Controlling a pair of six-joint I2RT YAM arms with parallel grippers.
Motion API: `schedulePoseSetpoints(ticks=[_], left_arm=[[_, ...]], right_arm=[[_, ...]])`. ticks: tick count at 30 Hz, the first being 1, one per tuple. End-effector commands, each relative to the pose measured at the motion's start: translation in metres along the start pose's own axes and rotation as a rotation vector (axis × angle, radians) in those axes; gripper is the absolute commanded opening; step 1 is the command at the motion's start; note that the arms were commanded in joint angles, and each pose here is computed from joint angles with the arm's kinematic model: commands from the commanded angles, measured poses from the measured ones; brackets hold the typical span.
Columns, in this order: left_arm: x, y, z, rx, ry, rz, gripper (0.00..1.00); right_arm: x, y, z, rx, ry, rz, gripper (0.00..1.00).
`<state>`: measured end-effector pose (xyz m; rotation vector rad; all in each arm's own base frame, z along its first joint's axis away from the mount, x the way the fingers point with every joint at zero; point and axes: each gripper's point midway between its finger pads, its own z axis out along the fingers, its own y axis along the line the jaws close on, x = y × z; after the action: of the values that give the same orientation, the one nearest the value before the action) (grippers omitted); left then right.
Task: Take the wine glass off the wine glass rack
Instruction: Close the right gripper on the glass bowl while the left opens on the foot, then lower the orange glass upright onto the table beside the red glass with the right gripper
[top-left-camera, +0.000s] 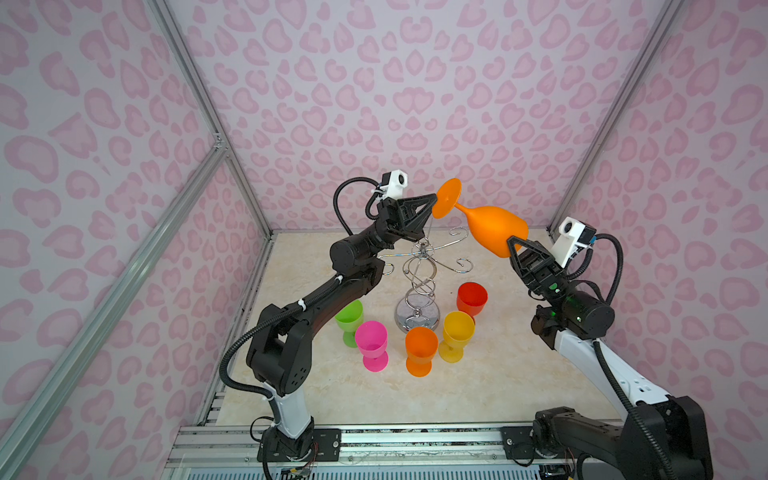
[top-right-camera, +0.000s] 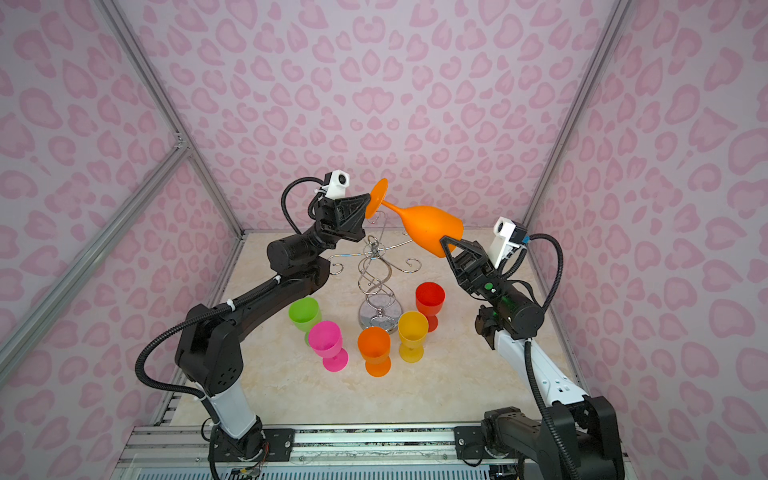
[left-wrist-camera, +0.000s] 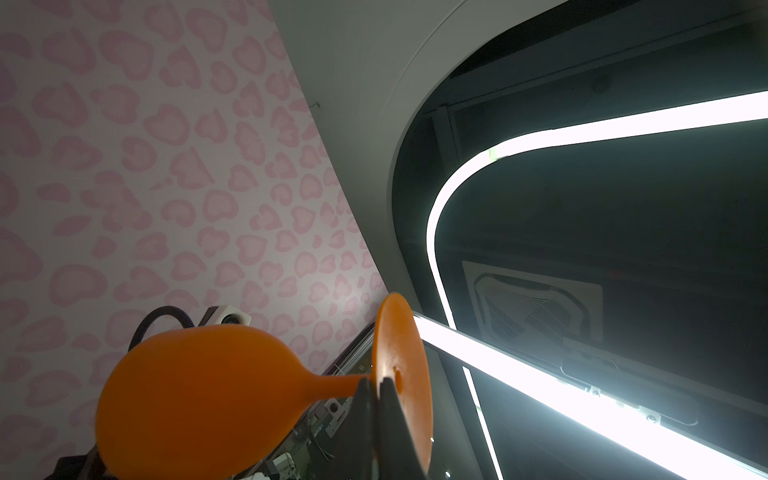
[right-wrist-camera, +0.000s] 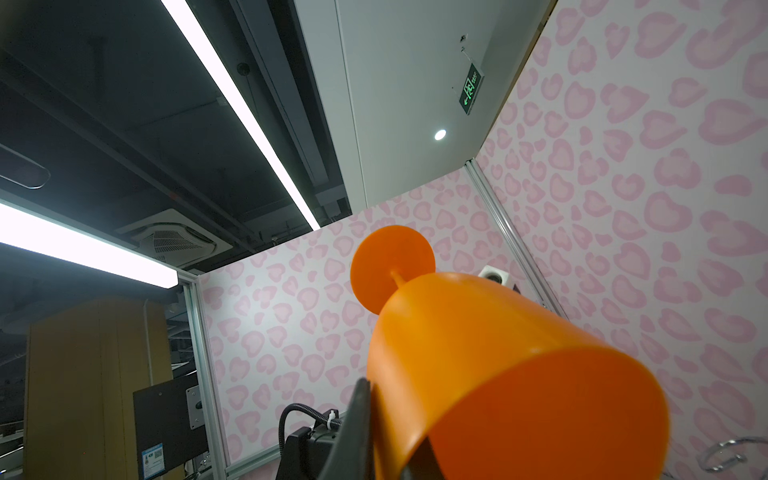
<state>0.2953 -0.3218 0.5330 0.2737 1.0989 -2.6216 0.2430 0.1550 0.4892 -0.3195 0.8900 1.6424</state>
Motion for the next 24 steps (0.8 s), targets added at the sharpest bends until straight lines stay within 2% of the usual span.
schedulePoseSetpoints(ticks=[1, 3, 7, 8, 11, 14, 17, 21, 24], left_arm=[[0.014, -0.006, 0.003, 0.026, 0.063, 0.054, 0.07], [0.012, -0.005, 0.002, 0.030, 0.051, 0.049, 0.14], [0.010, -0.005, 0.003, 0.036, 0.041, 0.061, 0.42], [0.010, -0.005, 0.003, 0.036, 0.042, 0.068, 0.46], [0.011, -0.006, 0.002, 0.036, 0.043, 0.085, 0.56], [0.014, -0.007, 0.002, 0.031, 0.050, 0.118, 0.61], [0.022, -0.012, 0.001, 0.024, 0.075, 0.177, 0.64], [0.035, -0.022, 0.002, -0.002, 0.124, 0.289, 0.65], [0.043, -0.032, 0.002, -0.044, 0.162, 0.383, 0.66]], right_arm=[[0.002, -0.005, -0.002, 0.018, -0.001, 0.008, 0.04], [-0.002, -0.003, -0.002, 0.016, -0.017, 0.014, 0.01], [-0.014, 0.002, 0.000, 0.010, -0.067, 0.024, 0.00], [-0.017, 0.003, 0.000, 0.011, -0.079, 0.027, 0.00], [-0.031, 0.000, 0.001, 0.044, -0.113, 0.028, 0.00], [-0.041, -0.012, 0.006, 0.147, -0.103, 0.001, 0.00], [-0.047, -0.053, 0.001, 0.424, -0.046, -0.023, 0.00], [-0.050, -0.100, -0.032, 0.903, 0.140, -0.152, 0.00], [-0.052, -0.124, -0.059, 1.111, 0.270, -0.192, 0.00]])
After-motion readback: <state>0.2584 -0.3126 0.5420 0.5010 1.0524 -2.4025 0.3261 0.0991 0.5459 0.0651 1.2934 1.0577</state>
